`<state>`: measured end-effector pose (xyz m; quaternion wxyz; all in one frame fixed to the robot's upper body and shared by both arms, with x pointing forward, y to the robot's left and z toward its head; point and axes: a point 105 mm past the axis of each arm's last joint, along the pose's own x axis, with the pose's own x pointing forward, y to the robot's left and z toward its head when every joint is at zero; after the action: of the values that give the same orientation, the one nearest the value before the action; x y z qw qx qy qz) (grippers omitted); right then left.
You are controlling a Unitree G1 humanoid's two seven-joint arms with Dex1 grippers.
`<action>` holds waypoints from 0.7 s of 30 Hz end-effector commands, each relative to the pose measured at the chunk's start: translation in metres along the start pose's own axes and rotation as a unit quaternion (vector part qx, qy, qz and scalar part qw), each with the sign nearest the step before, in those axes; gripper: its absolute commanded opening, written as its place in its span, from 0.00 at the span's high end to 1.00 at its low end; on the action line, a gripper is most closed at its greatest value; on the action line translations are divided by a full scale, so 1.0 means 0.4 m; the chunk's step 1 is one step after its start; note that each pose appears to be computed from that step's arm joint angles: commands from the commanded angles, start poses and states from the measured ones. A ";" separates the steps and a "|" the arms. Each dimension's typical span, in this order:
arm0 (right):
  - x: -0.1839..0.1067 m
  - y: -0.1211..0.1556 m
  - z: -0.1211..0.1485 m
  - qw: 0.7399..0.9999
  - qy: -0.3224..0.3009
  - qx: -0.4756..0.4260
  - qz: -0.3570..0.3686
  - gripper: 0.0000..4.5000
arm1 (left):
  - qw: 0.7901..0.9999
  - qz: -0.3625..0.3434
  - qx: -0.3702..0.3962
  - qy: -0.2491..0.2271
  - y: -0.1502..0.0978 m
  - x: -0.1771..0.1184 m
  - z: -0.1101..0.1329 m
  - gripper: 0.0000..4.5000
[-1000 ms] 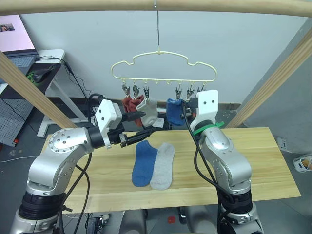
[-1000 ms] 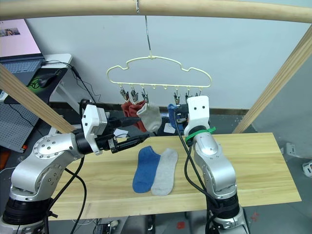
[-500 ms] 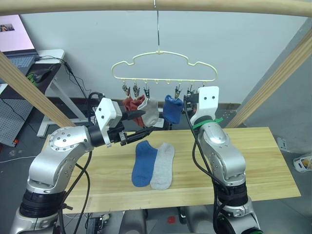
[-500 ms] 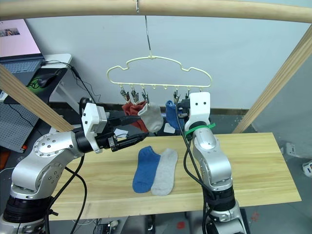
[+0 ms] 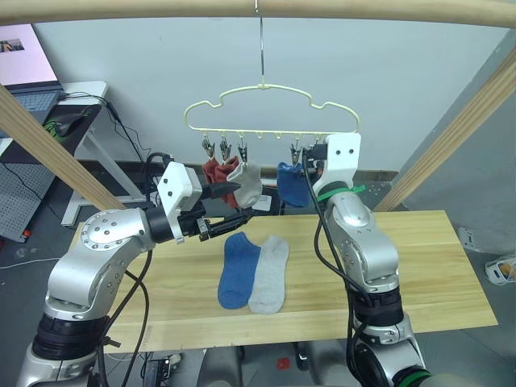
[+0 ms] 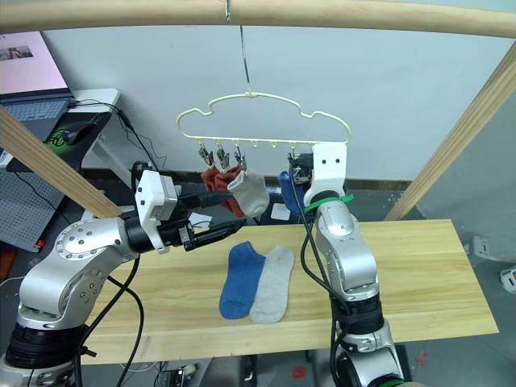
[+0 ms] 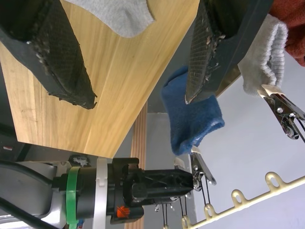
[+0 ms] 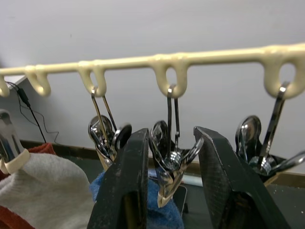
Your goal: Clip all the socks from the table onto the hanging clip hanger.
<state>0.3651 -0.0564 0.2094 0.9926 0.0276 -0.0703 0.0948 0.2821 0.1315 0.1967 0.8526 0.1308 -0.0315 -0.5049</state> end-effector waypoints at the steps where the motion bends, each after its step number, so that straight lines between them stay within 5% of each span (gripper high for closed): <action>1: 0.001 0.004 0.048 0.999 -0.037 0.006 -0.004 0.66 | 1.000 -0.005 0.020 -0.011 -0.009 0.001 0.023 0.28; 21: -0.011 0.015 0.036 1.000 -0.024 0.016 0.003 0.66 | 1.000 -0.006 0.015 -0.012 -0.013 0.002 0.016 0.28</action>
<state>0.3646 -0.0559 0.2035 0.9939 0.0347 -0.0547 0.0892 0.2817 0.1315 0.1949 0.8531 0.1278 -0.0293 -0.5050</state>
